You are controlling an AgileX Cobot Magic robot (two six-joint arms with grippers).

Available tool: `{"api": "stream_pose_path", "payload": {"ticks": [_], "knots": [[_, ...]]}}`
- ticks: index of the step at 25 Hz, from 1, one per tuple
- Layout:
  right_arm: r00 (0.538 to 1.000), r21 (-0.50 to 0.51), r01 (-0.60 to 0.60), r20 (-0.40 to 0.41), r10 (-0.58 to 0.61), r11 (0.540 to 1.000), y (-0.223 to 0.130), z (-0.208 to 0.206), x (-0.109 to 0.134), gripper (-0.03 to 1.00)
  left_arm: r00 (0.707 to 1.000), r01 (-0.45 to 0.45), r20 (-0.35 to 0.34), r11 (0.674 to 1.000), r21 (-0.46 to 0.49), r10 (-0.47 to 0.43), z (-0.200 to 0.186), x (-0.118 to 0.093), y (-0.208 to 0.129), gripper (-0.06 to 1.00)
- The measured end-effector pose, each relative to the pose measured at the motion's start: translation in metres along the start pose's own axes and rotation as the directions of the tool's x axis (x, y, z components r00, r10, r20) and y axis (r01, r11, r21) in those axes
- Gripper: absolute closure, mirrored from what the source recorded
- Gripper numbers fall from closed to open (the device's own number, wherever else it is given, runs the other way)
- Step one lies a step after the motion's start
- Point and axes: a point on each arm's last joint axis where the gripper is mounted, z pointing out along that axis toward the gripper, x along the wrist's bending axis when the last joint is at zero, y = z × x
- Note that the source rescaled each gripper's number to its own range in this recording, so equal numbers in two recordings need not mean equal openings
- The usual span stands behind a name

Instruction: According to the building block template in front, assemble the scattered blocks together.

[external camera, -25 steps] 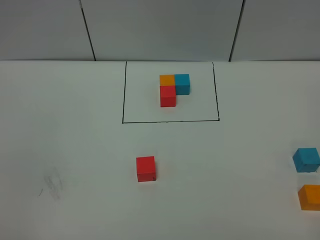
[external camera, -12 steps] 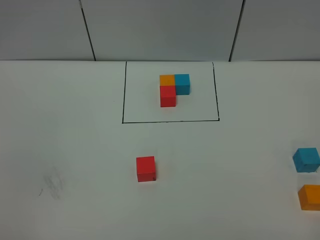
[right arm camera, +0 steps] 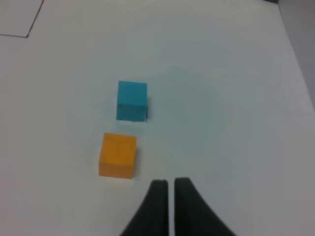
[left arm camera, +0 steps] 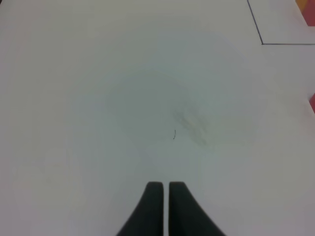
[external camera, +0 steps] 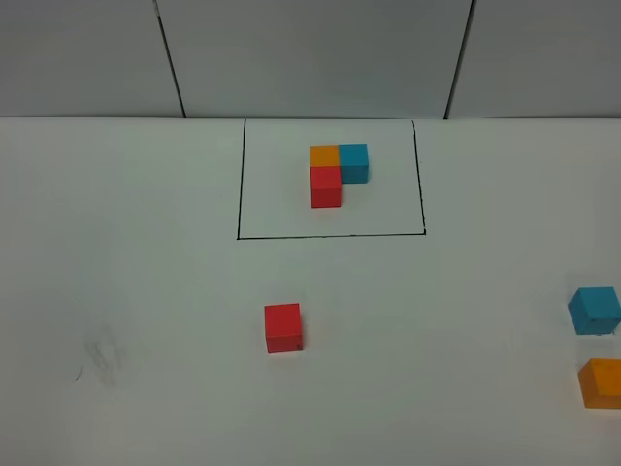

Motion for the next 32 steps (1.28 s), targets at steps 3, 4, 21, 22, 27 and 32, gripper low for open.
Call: {"api": "stream_pose_path", "payload": {"ticks": [3, 4, 21, 22, 27, 32], "knots": [[1.0, 0.0, 0.0, 0.0, 0.0, 1.0, 0.0, 0.0, 0.0, 0.97, 1.0, 0.0, 0.0, 1.0, 0.0, 0.0, 0.0, 0.0, 0.0, 0.94], [1.0, 0.0, 0.0, 0.0, 0.0, 1.0, 0.0, 0.0, 0.0, 0.97, 1.0, 0.0, 0.0, 1.0, 0.0, 0.0, 0.0, 0.0, 0.0, 0.94], [1.0, 0.0, 0.0, 0.0, 0.0, 1.0, 0.0, 0.0, 0.0, 0.97, 1.0, 0.0, 0.0, 1.0, 0.0, 0.0, 0.0, 0.0, 0.0, 0.94], [1.0, 0.0, 0.0, 0.0, 0.0, 1.0, 0.0, 0.0, 0.0, 0.97, 1.0, 0.0, 0.0, 1.0, 0.0, 0.0, 0.0, 0.0, 0.0, 0.94], [1.0, -0.001, 0.0, 0.001, 0.0, 1.0, 0.0001, 0.0, -0.0001, 0.97, 1.0, 0.0, 0.0, 1.0, 0.0, 0.0, 0.0, 0.0, 0.0, 0.94], [1.0, -0.009, 0.022, 0.02, -0.022, 1.0, 0.0009, 0.0, -0.0018, 0.93, 1.0, 0.0, 0.0, 1.0, 0.0, 0.0, 0.0, 0.0, 0.0, 0.94]]}}
